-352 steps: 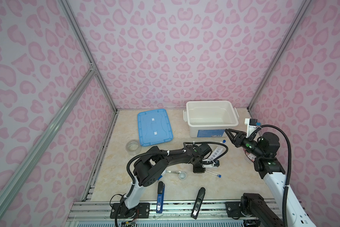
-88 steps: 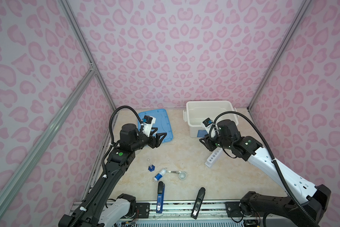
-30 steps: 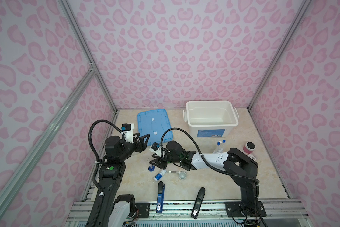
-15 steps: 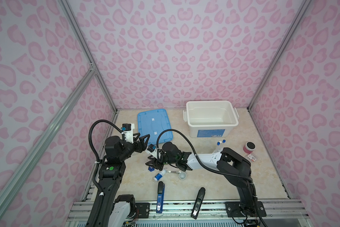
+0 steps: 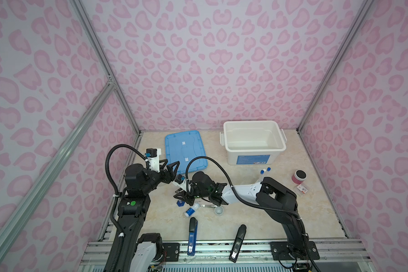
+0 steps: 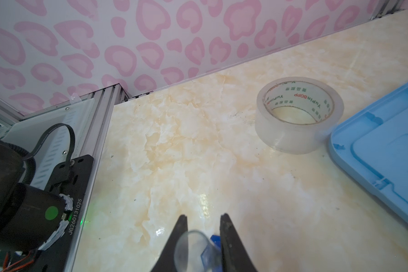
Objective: Organize the chemistry lab equipment
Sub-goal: 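Lower the right gripper over the cylinder rim and close on it, then lift the graduated cylinder and carry it into the white bin with the right gripper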
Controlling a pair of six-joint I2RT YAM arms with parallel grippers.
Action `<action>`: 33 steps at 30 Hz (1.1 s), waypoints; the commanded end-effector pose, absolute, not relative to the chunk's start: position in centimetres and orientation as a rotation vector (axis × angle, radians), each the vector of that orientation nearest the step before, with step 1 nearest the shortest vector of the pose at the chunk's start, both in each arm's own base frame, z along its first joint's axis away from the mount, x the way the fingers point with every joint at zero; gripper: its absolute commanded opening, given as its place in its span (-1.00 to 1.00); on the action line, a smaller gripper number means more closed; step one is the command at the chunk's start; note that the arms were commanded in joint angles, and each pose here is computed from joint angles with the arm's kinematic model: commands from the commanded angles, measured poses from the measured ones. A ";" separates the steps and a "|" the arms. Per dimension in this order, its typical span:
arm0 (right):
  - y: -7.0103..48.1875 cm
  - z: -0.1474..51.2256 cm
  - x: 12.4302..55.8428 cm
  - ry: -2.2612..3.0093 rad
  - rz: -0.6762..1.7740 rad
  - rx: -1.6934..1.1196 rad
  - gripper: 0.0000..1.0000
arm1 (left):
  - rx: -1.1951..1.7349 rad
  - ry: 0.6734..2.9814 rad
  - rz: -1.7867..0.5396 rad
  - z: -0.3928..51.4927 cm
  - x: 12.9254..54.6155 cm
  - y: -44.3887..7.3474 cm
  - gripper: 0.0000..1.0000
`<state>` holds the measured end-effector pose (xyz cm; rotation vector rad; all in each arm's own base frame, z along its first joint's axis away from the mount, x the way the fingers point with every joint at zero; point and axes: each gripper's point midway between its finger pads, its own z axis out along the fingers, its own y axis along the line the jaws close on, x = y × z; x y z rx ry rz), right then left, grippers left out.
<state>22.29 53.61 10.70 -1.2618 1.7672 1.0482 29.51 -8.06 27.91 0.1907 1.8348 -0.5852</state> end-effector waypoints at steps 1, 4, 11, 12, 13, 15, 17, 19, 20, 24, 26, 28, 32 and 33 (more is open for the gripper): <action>53.8 10.8 22.6 1.756 1.043 -1.239 -0.57 | 0.209 1.822 -0.574 28.3 29.6 -8.1 0.39; 53.8 11.0 22.5 1.750 1.044 -1.236 -0.61 | 0.209 1.821 -0.577 28.4 29.5 -8.1 0.39; 53.5 11.9 22.4 1.736 1.032 -1.223 -0.66 | 0.213 1.821 -0.578 28.4 29.6 -8.2 0.39; 53.4 12.1 22.5 1.735 1.024 -1.220 -0.67 | 0.214 1.818 -0.579 28.5 29.5 -8.2 0.39; 53.3 12.2 22.6 1.735 1.019 -1.216 -0.67 | 0.213 1.819 -0.579 28.4 29.5 -8.2 0.39; 53.1 12.4 22.6 1.738 1.011 -1.215 -0.68 | 0.212 1.818 -0.574 28.5 29.5 -8.1 0.39; 52.8 12.7 22.6 1.737 1.007 -1.205 -0.70 | 0.212 1.819 -0.572 28.4 29.4 -8.1 0.39; 52.6 13.2 22.8 1.737 1.008 -1.194 -0.70 | 0.213 1.819 -0.570 28.4 29.5 -8.1 0.39; 52.5 13.4 22.8 1.737 1.005 -1.194 -0.71 | 0.214 1.818 -0.570 28.5 29.5 -8.1 0.39; 50.9 14.6 23.4 1.755 0.990 -1.150 -0.71 | 0.219 1.822 -0.570 28.4 29.6 -8.1 0.39; 49.5 15.5 24.1 1.768 0.992 -1.109 -0.71 | 0.220 1.825 -0.570 28.4 29.7 -8.1 0.39; 47.7 16.5 25.0 1.783 0.976 -1.065 -0.70 | 0.225 1.824 -0.579 28.4 29.7 -8.3 0.40; 44.4 18.6 26.5 1.794 0.902 -1.014 -0.70 | 0.238 1.766 -0.600 30.2 29.3 -8.6 0.40; 43.5 18.9 26.9 1.802 0.889 -0.999 -0.70 | 0.239 1.760 -0.593 30.7 29.4 -8.5 0.40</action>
